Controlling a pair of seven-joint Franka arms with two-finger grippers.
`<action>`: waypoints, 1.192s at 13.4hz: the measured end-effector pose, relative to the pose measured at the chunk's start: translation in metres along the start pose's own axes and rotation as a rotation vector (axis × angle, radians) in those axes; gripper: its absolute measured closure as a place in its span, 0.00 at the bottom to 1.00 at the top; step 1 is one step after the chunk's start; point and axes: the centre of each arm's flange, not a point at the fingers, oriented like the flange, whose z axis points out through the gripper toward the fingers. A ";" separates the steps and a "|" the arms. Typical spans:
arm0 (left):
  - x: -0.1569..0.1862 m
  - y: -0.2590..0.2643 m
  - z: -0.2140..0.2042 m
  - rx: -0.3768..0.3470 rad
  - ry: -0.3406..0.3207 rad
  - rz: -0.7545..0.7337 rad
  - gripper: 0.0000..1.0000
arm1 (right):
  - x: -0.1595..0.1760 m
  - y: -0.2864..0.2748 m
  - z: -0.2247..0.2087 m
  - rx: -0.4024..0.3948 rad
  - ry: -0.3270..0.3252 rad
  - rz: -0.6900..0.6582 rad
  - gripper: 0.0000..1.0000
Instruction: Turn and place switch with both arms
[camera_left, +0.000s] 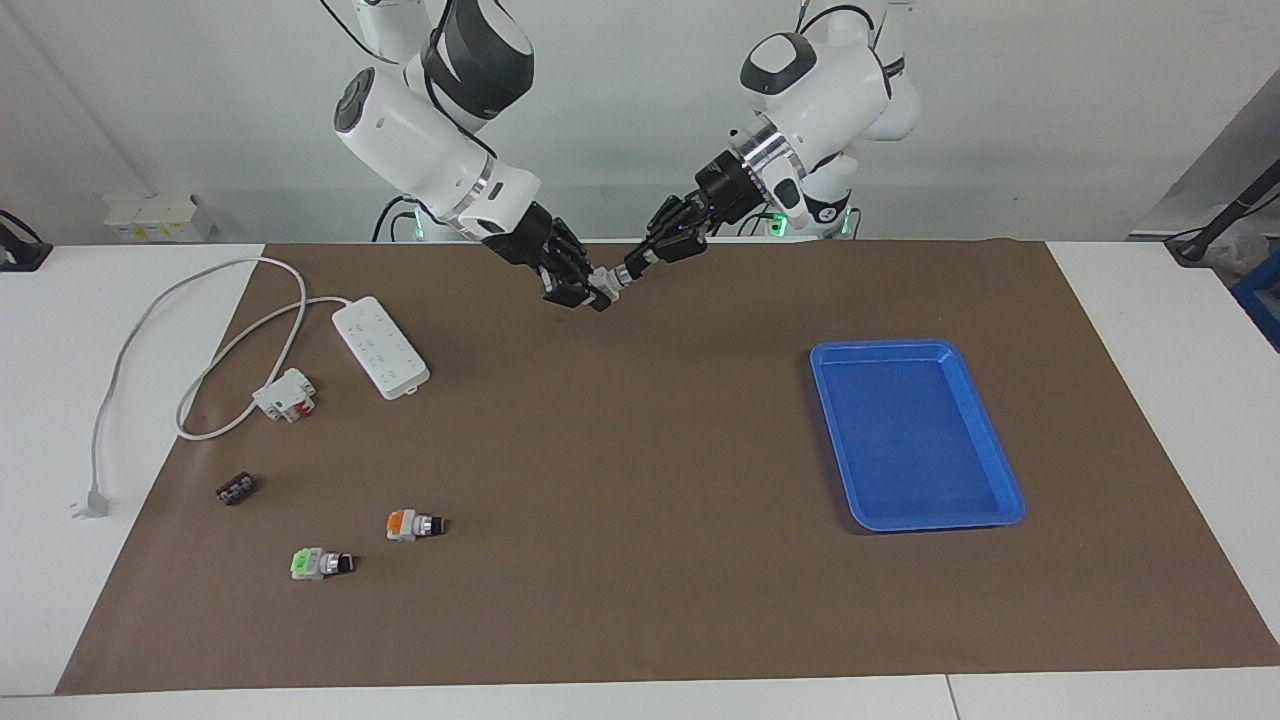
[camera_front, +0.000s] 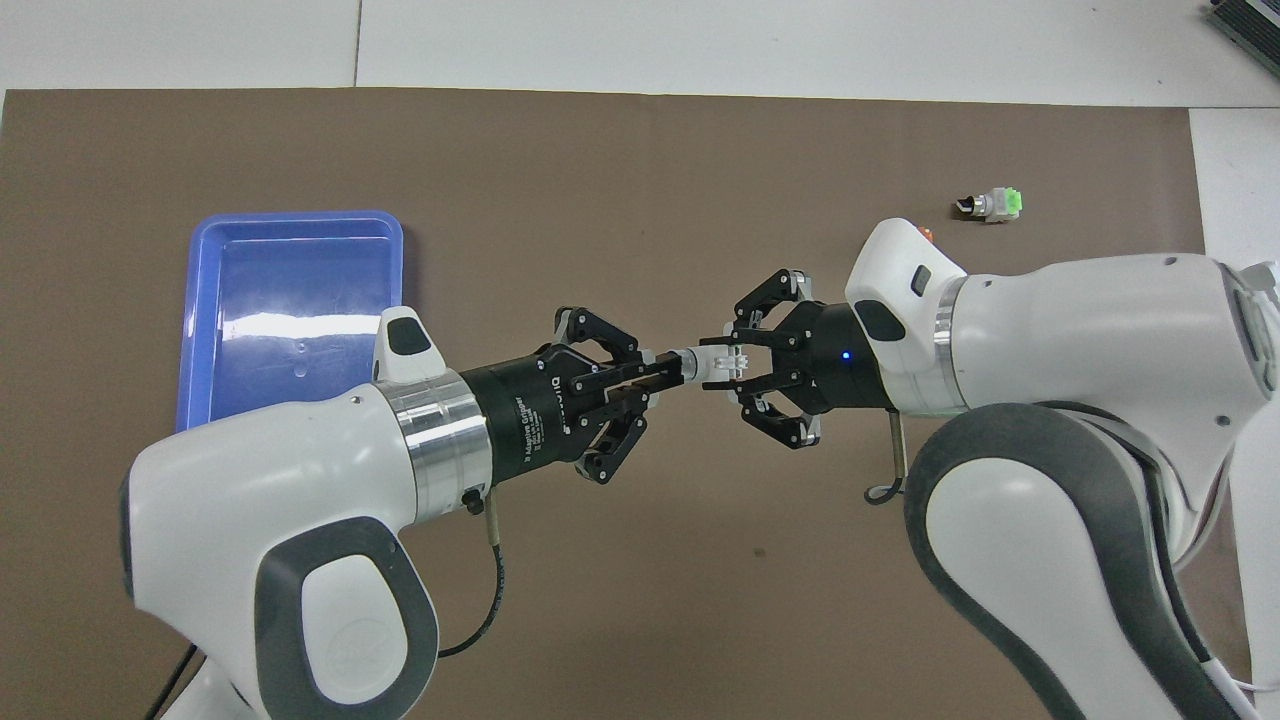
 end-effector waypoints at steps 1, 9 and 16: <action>0.000 0.000 0.000 0.000 0.000 0.000 0.91 | 0.000 0.000 0.000 0.000 0.000 0.000 0.67; 0.002 0.005 -0.004 -0.047 0.015 0.006 0.91 | 0.005 -0.006 0.009 0.024 0.000 -0.008 0.00; 0.024 0.009 -0.007 -0.023 0.126 0.261 0.91 | 0.004 -0.008 0.010 0.039 0.001 -0.005 0.00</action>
